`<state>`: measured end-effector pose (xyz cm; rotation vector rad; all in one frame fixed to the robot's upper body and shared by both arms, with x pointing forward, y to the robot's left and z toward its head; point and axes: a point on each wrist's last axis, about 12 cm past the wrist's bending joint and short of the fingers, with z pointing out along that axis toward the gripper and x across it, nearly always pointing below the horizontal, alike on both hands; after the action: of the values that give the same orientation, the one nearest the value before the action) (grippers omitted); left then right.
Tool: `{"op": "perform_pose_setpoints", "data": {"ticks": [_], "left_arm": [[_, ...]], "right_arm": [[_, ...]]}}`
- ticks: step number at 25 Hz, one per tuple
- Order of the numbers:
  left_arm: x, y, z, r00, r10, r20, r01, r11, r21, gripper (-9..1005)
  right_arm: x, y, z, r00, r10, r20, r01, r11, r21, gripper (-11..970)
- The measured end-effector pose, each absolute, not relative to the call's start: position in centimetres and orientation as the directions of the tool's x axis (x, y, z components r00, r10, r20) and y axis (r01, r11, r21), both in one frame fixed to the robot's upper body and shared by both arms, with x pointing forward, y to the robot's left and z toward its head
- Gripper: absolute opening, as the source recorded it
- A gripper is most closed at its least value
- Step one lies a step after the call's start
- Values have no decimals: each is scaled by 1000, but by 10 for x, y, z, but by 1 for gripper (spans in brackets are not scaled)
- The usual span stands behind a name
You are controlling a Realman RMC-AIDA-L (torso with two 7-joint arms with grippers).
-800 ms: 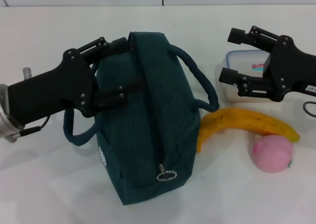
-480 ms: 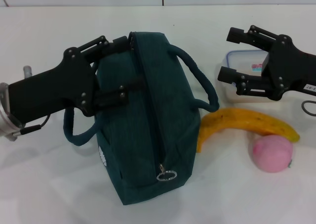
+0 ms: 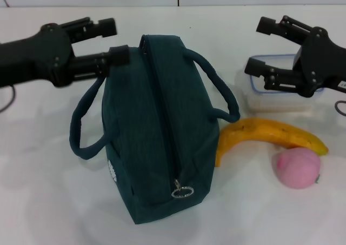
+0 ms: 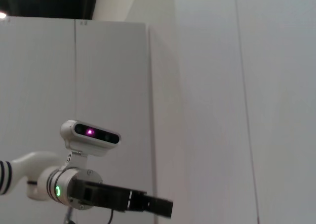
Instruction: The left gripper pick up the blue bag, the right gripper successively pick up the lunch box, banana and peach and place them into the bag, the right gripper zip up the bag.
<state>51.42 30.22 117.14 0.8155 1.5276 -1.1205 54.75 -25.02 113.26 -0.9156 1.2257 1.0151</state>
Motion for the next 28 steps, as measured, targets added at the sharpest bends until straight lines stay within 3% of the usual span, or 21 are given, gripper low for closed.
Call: {"op": "perform_pose_setpoints", "data": {"ticks": [7, 19, 28], "left_arm": [[518, 302, 1174, -363, 54, -930, 861, 400, -313, 775], [510, 307, 1181, -425, 96, -900, 821, 459, -339, 755], [517, 298, 1175, -555, 112, -824, 742, 515, -430, 753]], "right_arm": [[549, -248, 1134, 58, 122, -991, -953, 303, -19, 875], [553, -251, 1138, 85, 122, -989, -946, 321, -42, 875], [559, -246, 1135, 84, 103, -991, -933, 357, -41, 874]]}}
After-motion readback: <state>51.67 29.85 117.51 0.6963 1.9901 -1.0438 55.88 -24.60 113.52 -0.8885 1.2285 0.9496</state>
